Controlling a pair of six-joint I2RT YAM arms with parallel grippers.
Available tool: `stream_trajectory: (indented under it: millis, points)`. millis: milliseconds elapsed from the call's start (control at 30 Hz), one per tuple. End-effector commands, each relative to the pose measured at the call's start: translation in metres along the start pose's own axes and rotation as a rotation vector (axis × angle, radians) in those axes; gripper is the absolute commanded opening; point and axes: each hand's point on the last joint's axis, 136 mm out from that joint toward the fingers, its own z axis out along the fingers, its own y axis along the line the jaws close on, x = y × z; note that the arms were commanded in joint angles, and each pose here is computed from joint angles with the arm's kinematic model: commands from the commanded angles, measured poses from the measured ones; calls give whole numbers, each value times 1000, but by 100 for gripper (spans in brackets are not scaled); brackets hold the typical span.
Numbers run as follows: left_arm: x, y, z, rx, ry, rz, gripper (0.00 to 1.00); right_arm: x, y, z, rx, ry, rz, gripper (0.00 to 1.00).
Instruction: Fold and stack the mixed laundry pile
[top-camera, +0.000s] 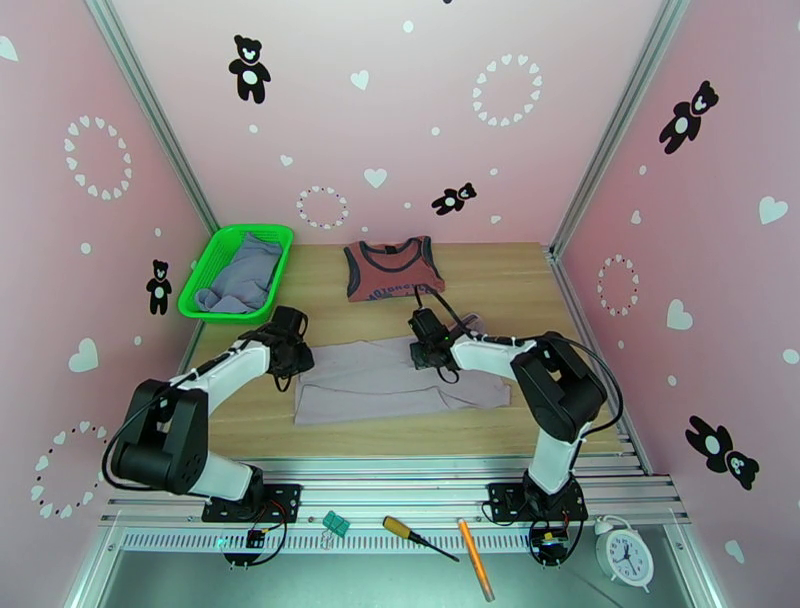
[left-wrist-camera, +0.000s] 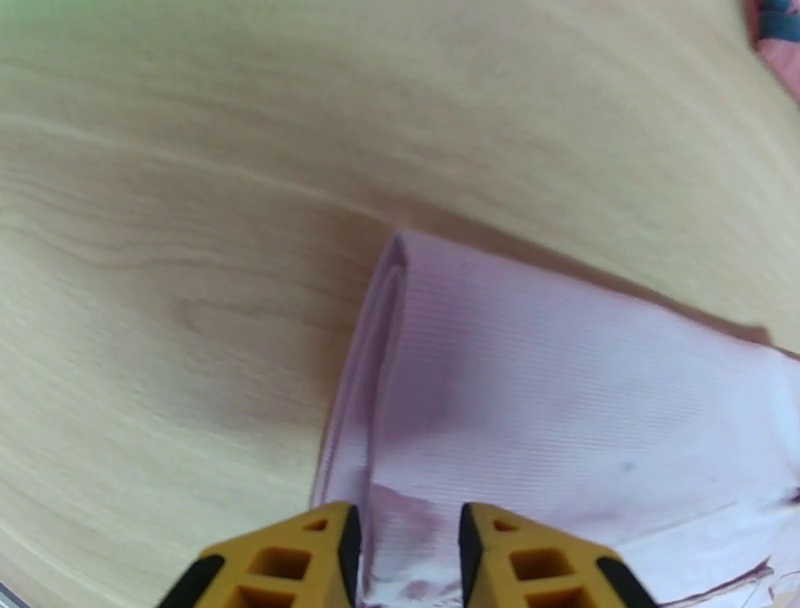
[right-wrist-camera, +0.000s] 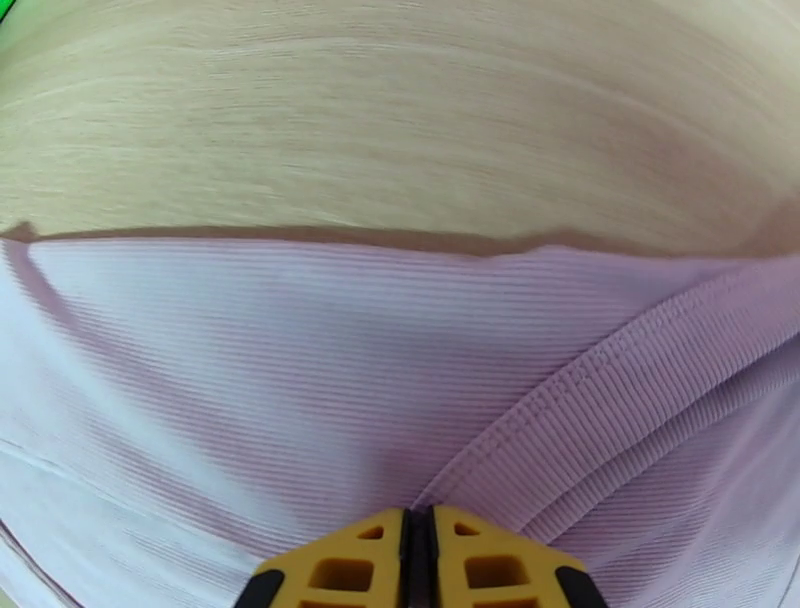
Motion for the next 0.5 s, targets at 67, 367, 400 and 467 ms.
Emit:
stream_trajectory:
  millis: [67,367,400,467]
  points:
    - [-11,-6,-8,10,-46,-8,35,11,-19,-15,80,61,9,20]
    - [-50,-7,-121,77,-323,4,78,6,-87,-89,175,135,59,46]
    - [-50,-6,-126,81,-329,8,79,12,-98,-88,183,164,73,46]
    - [-47,-6,-130,92,-329,13,79,21,-113,-79,176,216,100,45]
